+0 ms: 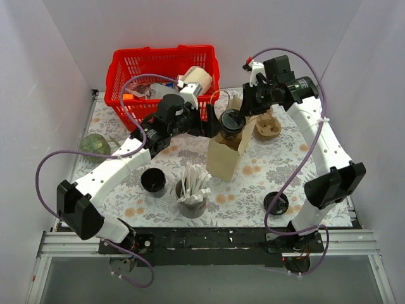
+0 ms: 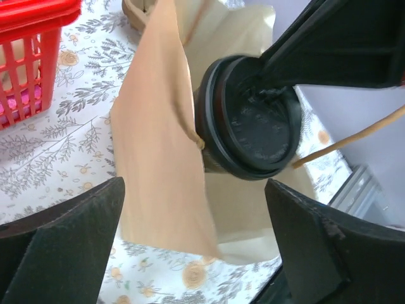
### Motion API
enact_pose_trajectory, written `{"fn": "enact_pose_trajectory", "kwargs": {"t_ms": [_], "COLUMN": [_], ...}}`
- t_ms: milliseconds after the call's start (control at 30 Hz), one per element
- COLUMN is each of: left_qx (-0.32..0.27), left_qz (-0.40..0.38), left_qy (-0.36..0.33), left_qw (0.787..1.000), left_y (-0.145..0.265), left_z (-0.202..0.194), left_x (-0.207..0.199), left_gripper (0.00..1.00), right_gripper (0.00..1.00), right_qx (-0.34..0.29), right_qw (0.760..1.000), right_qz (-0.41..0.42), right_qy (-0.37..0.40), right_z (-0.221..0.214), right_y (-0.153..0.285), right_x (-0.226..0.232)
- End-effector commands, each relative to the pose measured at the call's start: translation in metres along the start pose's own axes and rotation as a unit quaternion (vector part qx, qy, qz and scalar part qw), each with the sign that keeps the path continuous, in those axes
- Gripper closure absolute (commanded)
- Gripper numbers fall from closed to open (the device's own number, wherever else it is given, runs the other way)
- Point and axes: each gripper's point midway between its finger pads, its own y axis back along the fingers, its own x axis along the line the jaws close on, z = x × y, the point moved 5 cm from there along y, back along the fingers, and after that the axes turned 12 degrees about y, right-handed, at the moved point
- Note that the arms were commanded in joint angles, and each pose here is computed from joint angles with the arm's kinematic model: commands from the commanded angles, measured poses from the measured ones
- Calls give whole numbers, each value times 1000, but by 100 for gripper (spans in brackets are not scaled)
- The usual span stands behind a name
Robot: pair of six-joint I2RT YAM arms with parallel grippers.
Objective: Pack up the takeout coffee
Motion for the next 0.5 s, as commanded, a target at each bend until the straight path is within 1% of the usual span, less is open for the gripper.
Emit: {"fn": "enact_pose_trajectory", "kwargs": {"t_ms": [0,267,333,433,467], "left_qx": [-75,-107,-109,-105,-104], "left_qz": [-4,9,12,14,15], "left_qy": [31,49,49,51,51], "left_qw": [997,993,993,993,993], "left_y": [40,65,68,68,68], "left_z": [26,28,26,21,21], "left_x": [-18,-16,-15,-12,-11], "left_gripper": [2,2,2,2,2], "right_gripper": [99,99,99,99,99], "right_qx": [20,62,54,29,7], "right_qw": [999,998,998,998,998], "right_qz": [-32,-27,-32,-61,-64], "right_qy": [-6,3,9,6,10], "right_z": [6,-13,-11,3,15], "right_y": [-4,-23,-20,-9,0], "right_x": [1,14,14,10,12]}}
